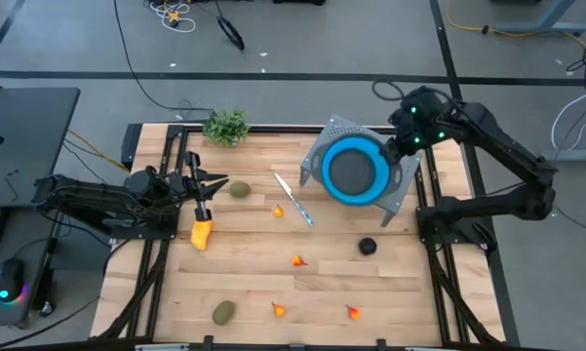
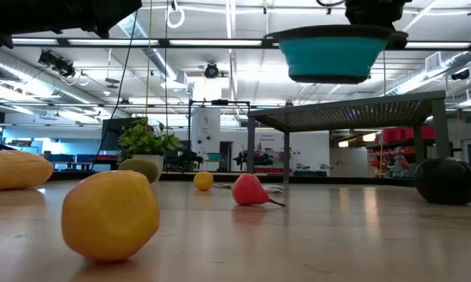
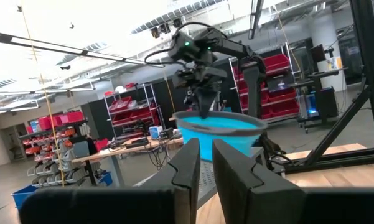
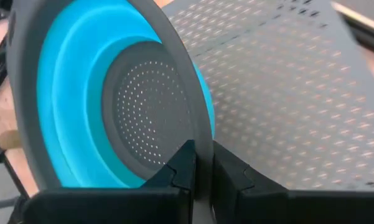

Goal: Pick & Place Fruit
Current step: Put the blue strainer bowl on the shelf

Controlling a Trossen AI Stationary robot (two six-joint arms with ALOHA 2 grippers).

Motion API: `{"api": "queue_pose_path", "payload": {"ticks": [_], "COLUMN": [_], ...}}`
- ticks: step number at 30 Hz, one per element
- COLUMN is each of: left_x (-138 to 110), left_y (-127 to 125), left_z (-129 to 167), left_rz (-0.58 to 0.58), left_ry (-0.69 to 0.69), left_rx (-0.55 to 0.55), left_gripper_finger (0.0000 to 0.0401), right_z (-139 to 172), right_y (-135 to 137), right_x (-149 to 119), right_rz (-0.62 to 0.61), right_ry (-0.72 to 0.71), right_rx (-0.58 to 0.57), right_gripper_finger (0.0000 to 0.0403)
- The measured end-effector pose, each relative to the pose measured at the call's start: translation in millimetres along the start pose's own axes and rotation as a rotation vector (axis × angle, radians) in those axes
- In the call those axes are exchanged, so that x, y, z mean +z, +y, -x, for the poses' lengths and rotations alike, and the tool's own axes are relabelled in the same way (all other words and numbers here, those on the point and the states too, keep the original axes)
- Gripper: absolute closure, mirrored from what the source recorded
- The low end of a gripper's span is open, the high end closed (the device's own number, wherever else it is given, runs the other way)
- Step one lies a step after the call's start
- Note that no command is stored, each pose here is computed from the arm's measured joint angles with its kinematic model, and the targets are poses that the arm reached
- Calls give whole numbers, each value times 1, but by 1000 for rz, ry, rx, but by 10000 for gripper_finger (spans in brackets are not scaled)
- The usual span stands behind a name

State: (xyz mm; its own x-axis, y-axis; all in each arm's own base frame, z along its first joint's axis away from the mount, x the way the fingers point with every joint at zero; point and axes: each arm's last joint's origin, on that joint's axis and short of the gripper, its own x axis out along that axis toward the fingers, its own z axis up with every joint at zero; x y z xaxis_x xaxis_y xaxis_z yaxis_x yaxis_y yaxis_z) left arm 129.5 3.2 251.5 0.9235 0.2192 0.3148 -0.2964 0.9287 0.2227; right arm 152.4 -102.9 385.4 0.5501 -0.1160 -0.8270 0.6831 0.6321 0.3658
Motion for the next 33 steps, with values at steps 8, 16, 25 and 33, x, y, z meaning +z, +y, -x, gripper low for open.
{"api": "queue_pose_path", "payload": {"ticks": [8,16,25,33], "left_x": [0,0,0,0], "left_y": [0,0,0,0], "left_z": [0,0,0,0], "left_rz": [1,2,-2,-4], "left_ry": [0,0,2,2], "left_rx": [0,0,-1,-1], "left_gripper_finger": [348,348,348,348], "right_z": [-1,-20,-18,-17], "right_y": [-29,-46,-67,-70], "right_x": [9,25,30,30], "right_rz": [-70,-63,-102,-98], "right_ry": [28,90,91,91], "right_rx": [-33,-64,-56,-63], "right_gripper_finger": [368,368,368,368]}}
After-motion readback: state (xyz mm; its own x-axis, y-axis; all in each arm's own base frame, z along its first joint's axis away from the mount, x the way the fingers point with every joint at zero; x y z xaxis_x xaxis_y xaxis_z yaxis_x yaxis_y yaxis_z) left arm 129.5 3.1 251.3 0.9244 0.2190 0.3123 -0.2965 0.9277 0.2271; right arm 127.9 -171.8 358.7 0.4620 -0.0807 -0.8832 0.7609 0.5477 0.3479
